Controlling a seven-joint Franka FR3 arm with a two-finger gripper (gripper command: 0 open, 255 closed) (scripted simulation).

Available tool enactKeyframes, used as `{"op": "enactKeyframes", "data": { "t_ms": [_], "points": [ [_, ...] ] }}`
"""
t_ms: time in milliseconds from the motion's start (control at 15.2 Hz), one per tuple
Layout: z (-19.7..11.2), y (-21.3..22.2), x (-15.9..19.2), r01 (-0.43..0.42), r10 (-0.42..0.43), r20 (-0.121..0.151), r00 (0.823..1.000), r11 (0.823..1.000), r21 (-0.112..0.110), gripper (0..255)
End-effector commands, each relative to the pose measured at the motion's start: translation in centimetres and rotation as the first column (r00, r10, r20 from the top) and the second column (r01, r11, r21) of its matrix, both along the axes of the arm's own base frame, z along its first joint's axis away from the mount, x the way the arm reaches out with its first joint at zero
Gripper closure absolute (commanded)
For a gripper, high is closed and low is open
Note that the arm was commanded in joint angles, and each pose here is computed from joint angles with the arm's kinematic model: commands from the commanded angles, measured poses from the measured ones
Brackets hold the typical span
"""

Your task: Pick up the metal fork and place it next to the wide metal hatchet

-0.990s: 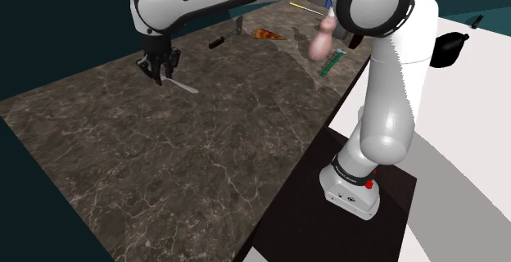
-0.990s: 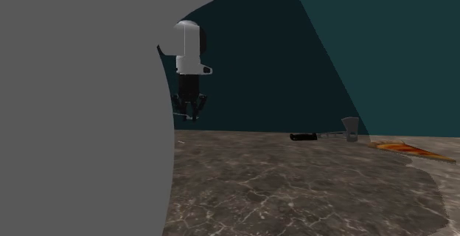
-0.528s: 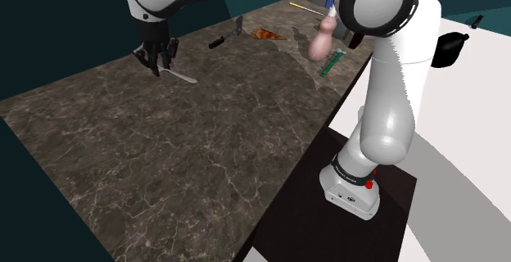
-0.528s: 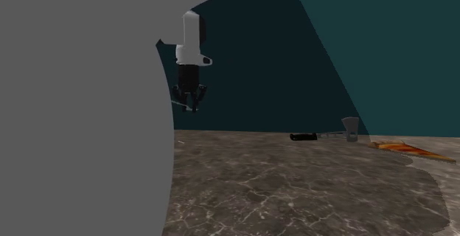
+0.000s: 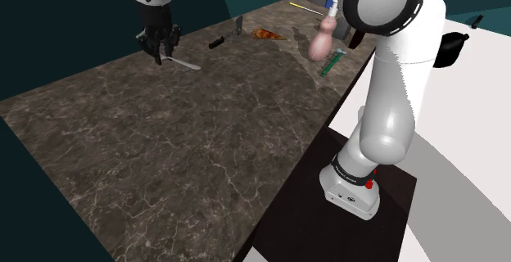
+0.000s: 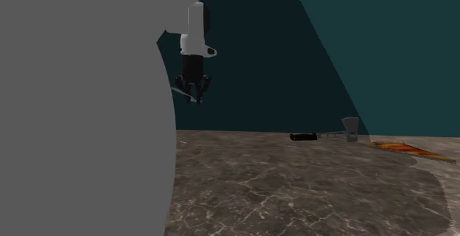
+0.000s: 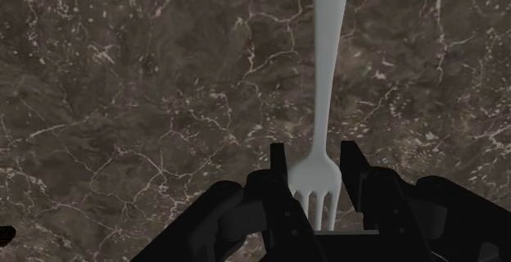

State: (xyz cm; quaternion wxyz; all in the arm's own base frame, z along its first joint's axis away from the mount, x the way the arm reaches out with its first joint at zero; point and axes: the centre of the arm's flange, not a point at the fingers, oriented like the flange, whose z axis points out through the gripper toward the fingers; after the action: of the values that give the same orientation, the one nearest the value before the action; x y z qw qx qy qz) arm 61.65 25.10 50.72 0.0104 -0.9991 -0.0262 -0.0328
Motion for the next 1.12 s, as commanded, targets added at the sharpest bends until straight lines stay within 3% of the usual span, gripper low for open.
{"op": "enactKeyframes", "data": {
  "t_ms": [0, 1056],
  "points": [
    [0.2, -2.3, 0.1, 0.0, 0.0, 0.0, 1.0, 1.0, 0.0, 255],
    [0.2, -23.4, 1.1, 0.0, 0.0, 0.0, 1.0, 1.0, 0.0, 255]
  ]
}}
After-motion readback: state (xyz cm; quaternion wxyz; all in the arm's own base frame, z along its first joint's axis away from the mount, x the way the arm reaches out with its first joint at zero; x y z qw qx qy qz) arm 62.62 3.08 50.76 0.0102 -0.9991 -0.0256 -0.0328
